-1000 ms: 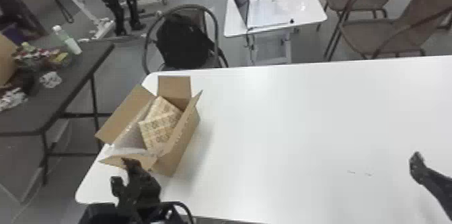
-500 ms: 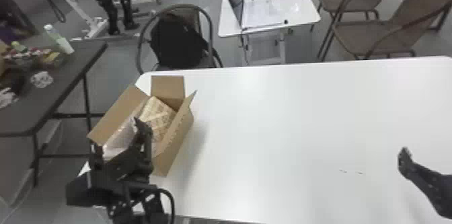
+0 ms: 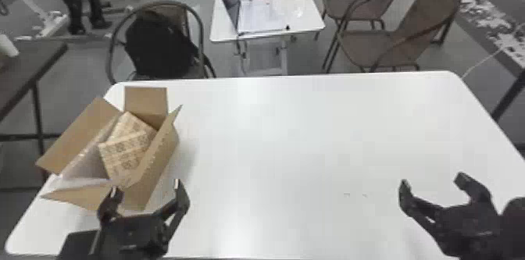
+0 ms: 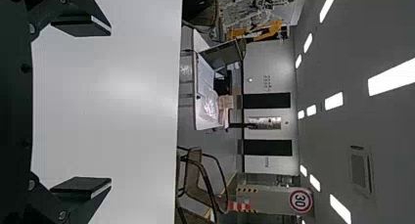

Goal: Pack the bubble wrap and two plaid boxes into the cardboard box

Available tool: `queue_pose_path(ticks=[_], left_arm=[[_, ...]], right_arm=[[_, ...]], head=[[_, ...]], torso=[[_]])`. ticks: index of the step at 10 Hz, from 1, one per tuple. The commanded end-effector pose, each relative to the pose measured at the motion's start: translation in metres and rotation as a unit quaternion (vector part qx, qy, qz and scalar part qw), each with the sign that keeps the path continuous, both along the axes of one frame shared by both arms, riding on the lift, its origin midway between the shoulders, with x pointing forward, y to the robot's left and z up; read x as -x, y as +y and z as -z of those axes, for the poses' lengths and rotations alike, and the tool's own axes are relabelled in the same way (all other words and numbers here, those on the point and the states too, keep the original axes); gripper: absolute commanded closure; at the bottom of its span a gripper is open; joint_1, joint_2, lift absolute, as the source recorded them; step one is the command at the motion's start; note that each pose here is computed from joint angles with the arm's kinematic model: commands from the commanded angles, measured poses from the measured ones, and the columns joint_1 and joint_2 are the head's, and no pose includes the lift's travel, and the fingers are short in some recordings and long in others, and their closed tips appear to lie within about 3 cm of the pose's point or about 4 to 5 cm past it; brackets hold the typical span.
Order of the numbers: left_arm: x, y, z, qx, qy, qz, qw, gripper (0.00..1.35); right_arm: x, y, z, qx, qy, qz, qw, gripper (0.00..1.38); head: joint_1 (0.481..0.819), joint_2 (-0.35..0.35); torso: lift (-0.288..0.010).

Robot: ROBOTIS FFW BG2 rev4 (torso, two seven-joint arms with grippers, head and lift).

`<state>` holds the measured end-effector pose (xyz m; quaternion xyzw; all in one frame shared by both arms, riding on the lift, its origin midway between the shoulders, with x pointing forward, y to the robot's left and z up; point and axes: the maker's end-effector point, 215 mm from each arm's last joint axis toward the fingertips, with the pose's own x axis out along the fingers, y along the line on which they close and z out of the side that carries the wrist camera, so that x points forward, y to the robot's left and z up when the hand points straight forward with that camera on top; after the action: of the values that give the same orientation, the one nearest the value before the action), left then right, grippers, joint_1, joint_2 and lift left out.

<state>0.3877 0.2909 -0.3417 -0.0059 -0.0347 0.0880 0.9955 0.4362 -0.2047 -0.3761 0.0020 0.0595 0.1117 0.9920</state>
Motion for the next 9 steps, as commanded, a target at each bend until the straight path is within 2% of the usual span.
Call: queue_pose_path(ticks=[1, 3, 5, 9], left_arm=[[0.029, -0.006, 0.026, 0.000, 0.041, 0.001, 0.9991, 0.10], [0.044, -0.005, 0.033, -0.016, 0.060, -0.012, 0.9980, 0.10], [0.041, -0.003, 0.026, -0.025, 0.051, -0.013, 0.9983, 0.10], [0.041, -0.009, 0.025, -0.003, 0.047, -0.032, 0.9984, 0.10]], right_arm=[[0.025, 0.005, 0.011, 0.000, 0.020, -0.005, 1.000, 0.20], [0.068, -0.013, 0.031, 0.009, 0.057, 0.028, 0.998, 0.20], [0.063, -0.013, 0.027, 0.016, 0.050, 0.025, 0.998, 0.20], [0.060, -0.010, 0.026, 0.016, 0.047, 0.022, 0.999, 0.20]], head=[[0.695, 0.117], [0.695, 0.128], [0.695, 0.114], [0.695, 0.113]], torso=[[-0.103], [-0.103], [-0.103], [-0.103]])
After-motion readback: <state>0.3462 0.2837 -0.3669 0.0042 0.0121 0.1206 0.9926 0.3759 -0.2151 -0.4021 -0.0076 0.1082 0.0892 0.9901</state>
